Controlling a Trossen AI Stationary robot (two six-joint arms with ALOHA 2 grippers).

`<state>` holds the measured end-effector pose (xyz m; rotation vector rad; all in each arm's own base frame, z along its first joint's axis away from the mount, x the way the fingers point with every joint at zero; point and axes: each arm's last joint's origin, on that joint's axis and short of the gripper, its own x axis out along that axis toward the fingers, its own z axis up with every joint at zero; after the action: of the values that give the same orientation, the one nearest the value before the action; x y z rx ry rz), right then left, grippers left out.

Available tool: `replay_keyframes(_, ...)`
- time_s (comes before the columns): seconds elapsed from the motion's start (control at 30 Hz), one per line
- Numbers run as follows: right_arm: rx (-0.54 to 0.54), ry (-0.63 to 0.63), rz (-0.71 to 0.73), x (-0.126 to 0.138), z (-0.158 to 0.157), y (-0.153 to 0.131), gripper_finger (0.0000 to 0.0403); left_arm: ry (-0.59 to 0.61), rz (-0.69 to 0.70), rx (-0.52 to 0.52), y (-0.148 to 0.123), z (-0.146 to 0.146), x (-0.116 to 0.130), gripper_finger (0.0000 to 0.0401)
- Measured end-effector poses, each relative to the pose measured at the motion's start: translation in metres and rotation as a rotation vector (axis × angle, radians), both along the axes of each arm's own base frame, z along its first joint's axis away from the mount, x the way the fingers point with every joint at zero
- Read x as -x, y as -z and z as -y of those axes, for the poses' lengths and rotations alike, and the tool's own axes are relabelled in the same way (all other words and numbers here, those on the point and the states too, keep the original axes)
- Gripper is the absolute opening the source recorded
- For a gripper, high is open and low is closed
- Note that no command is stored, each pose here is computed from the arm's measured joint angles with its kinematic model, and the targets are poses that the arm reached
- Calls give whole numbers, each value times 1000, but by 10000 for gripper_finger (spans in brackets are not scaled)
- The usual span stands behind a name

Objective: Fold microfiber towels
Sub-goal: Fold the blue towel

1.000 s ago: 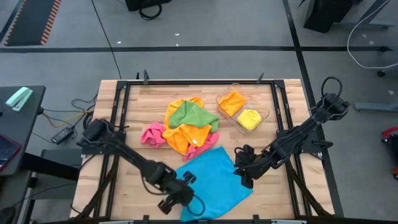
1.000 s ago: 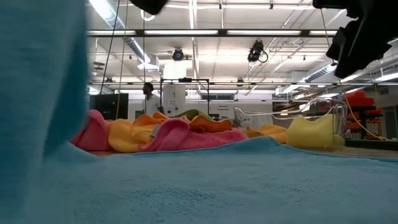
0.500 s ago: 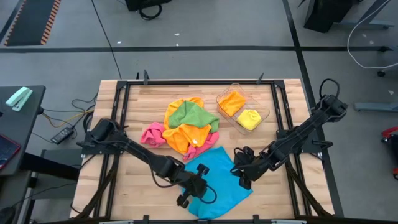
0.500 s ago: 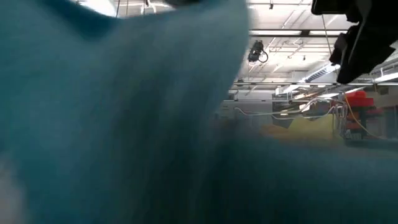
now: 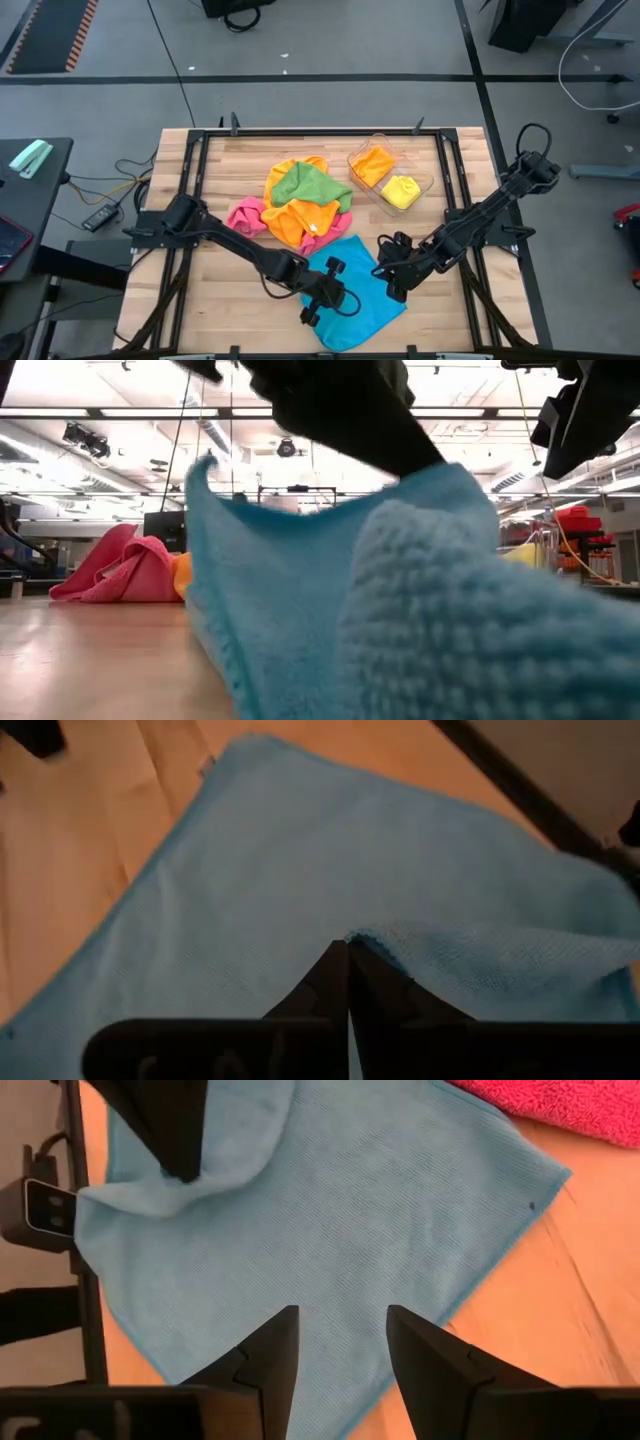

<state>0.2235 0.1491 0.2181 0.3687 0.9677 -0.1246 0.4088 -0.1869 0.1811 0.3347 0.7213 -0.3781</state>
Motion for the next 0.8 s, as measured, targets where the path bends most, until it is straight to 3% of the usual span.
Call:
replay_keyframes(0.4,-6,6,0,0,0,0,161,-24,-47,4,19,1,-3,34)
replay_keyframes(0.63,-5,6,1,0,0,0,161,-97,-70,74,4,-1,3,116)
replay_keyframes(0.8,1,1,-2,0,0,0,161,-98,-195,49,-15,-6,23,169)
